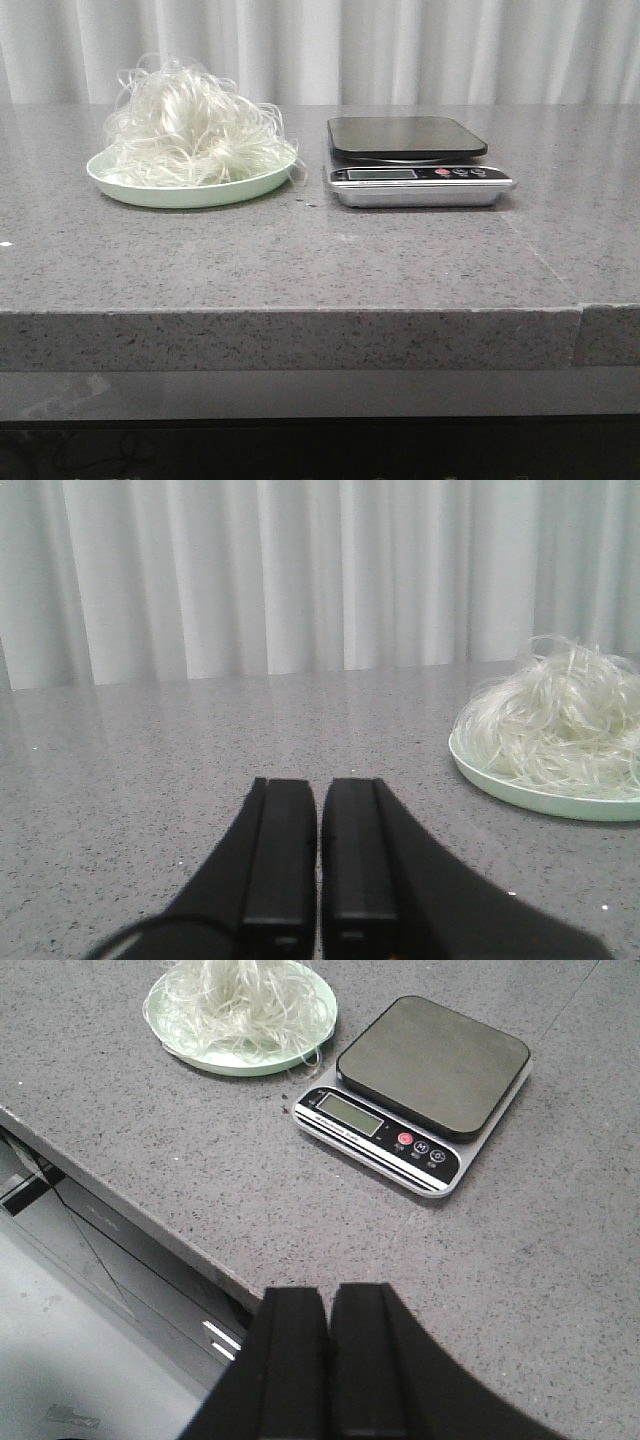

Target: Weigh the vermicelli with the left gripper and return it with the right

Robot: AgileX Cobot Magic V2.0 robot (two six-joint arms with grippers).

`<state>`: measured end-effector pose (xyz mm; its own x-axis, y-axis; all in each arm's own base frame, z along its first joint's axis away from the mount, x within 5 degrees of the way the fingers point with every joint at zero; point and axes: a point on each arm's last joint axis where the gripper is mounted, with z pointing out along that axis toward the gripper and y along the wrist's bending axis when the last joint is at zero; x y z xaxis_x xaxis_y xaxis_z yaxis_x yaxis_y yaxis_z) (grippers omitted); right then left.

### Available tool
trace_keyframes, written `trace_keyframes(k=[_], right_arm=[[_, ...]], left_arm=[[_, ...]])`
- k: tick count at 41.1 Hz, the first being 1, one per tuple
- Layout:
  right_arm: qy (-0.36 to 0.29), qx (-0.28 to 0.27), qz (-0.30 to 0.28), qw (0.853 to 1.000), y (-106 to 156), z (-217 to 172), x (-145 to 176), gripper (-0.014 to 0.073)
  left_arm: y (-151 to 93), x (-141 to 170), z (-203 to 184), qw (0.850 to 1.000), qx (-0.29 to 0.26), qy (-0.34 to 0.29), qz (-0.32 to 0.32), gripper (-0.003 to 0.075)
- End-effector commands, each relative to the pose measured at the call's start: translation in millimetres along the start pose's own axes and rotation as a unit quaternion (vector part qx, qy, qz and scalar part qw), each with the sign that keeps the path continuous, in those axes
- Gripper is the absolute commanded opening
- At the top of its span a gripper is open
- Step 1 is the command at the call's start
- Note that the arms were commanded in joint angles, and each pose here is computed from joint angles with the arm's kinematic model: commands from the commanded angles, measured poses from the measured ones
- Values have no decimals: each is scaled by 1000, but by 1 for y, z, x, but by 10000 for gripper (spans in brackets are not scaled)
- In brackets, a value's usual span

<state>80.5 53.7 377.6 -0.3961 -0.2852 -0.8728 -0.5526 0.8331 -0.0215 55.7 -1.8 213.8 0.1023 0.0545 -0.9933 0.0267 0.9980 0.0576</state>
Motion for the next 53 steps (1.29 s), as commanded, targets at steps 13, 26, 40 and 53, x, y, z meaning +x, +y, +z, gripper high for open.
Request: trace_keyframes(k=[13, 26, 40, 53], right_arm=[[-200, 160, 44, 966, -23, -8, 56, 162], [-289, 264, 46, 919, -25, 25, 149, 162], [-288, 259, 82, 918, -25, 39, 173, 162], [-296, 259, 81, 916, -25, 38, 172, 162]], left_arm=[[1, -7, -2, 999, -4, -49, -11, 145], [1, -7, -2, 999, -4, -49, -11, 145], [1, -7, -2, 999, -4, -48, -11, 145], [1, -7, -2, 999, -4, -48, -11, 145]])
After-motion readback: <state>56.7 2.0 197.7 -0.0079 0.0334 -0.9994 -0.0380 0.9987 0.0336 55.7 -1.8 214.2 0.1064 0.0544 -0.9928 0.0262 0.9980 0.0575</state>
